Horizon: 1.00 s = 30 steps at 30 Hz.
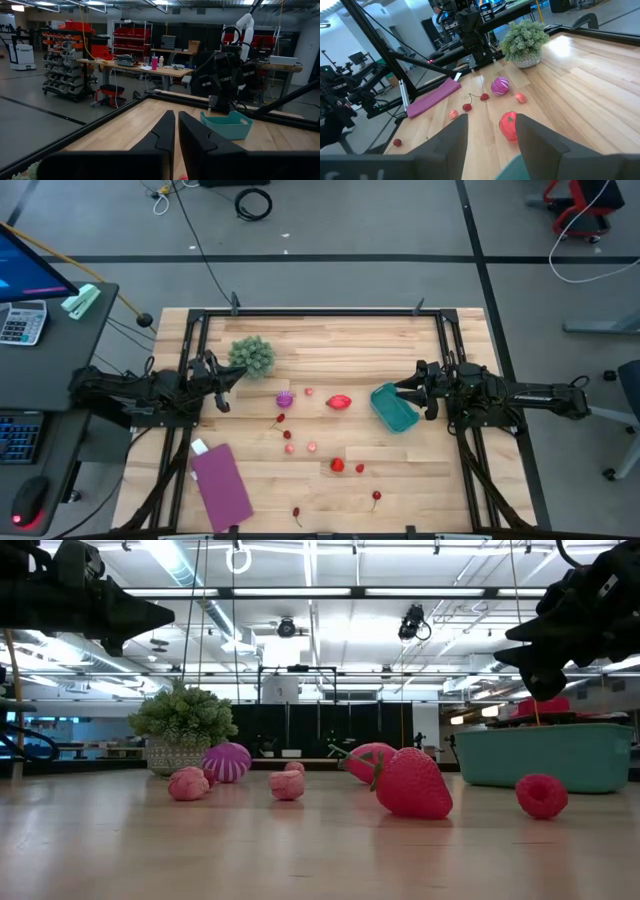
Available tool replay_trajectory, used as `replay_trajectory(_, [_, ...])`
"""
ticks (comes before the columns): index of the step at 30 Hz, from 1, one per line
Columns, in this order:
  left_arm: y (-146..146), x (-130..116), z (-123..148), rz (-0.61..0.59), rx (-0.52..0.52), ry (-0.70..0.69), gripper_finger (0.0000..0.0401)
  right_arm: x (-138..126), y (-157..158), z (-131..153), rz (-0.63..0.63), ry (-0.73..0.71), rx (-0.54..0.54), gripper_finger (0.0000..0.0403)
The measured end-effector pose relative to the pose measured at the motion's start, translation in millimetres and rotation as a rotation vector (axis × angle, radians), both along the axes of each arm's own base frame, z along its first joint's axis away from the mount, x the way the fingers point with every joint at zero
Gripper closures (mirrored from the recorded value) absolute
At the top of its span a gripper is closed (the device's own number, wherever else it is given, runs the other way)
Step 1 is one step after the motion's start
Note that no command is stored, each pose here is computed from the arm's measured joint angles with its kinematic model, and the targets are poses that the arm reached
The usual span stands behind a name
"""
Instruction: Pick and placing Produce into tupperware
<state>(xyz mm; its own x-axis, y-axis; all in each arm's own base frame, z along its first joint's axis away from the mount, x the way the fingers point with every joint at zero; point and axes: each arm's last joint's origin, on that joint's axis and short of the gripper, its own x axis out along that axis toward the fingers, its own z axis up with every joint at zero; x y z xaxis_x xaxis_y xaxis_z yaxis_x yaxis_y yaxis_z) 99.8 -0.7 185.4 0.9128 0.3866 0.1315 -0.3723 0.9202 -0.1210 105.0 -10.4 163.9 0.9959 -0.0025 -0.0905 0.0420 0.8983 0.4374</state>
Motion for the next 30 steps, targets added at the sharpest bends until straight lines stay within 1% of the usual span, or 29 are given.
replay_trajectory(4, [0.0, 0.0, 0.0, 0.0, 0.0, 0.0, 0.0378, 0.0, 0.0, 0.0, 0.0, 0.0, 0.0, 0.023])
replay_trajectory(13, [0.0, 0.0, 0.0, 0.0, 0.0, 0.0, 0.0365, 0.0, 0.0, 0.1, 0.0, 0.0, 0.0, 0.023])
replay_trajectory(18, [0.1, -0.4, 2.6, 0.005, 0.026, -0.015, 0.0369, 0.0, 0.0, 0.1, 0.0, 0.0, 0.0, 0.023])
replay_trajectory(22, [0.1, -0.6, 3.2, 0.004, 0.018, -0.024, 0.0371, 0.0, 0.0, 0.1, 0.0, 0.0, 0.0, 0.023])
replay_trajectory(28, [0.1, -0.8, 4.4, 0.004, 0.016, -0.037, 0.0363, 0.0, 0.0, 0.1, 0.0, -0.001, 0.0, 0.023])
replay_trajectory(30, [0.3, -1.4, 7.3, 0.005, 0.012, -0.069, 0.0363, 0.0, -0.1, 0.0, 0.002, 0.0, -0.032, 0.023])
